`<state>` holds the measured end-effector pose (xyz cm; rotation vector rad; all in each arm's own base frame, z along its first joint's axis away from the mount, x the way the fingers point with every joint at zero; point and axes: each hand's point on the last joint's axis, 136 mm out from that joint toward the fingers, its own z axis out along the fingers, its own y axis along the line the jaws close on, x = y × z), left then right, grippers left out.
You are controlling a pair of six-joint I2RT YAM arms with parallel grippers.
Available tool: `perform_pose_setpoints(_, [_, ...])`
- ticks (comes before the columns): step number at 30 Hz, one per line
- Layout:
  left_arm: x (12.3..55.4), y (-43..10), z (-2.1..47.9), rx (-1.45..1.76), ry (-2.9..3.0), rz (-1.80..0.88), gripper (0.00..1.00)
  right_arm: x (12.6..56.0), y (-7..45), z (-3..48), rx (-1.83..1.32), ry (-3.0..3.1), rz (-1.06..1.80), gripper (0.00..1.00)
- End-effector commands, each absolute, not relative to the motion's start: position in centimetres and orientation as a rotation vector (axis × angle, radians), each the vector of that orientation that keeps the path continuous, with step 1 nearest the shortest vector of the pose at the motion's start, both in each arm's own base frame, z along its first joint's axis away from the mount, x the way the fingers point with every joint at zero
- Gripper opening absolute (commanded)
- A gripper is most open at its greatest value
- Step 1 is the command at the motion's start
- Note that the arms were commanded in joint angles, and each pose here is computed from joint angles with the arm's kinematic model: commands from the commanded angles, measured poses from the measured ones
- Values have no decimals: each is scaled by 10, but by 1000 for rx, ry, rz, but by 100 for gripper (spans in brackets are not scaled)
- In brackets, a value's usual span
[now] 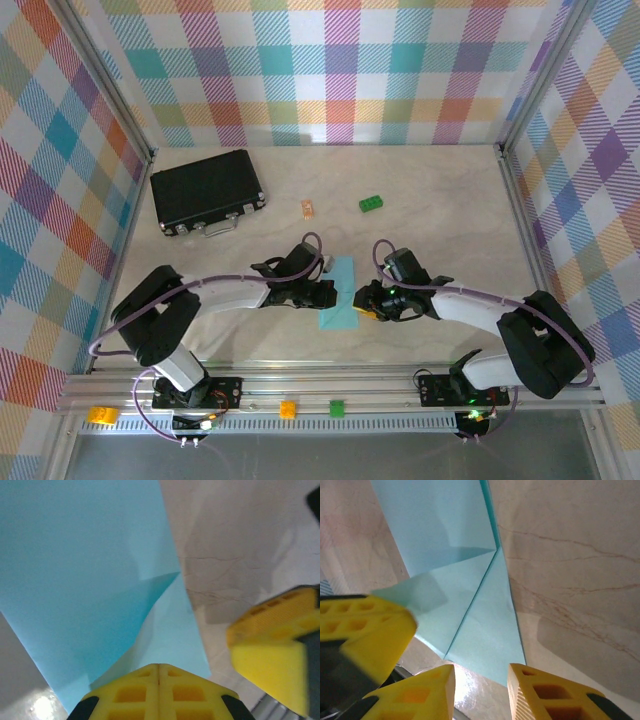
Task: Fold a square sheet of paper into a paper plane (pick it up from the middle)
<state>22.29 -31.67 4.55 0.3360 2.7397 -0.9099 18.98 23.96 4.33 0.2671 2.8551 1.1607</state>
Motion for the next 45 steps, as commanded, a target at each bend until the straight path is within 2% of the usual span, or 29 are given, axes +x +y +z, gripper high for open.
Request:
perform_pose_setpoints(1, [224,-307,26,341,2784,-824,0,177,242,42,302,2909,1189,35])
perform_pose_setpoints(9, [209,-301,3,288,2824,-873,0,165,244,34,330,2969,1122,36])
perform_pose_setpoints(20, [203,-299,1,283,2831,-895,0,163,244,15,356,3012,1002,38])
perform_pose_setpoints(26, [201,-300,1,299,2835,-909,0,179,258,28,321,2905,1103,39])
perform_pose_setpoints(33, [198,-298,0,304,2838,-909,0,201,267,39,296,2849,1089,46])
perform_pose_setpoints(45, [200,-299,4,291,2821,-920,0,229,264,31,366,2776,1078,47])
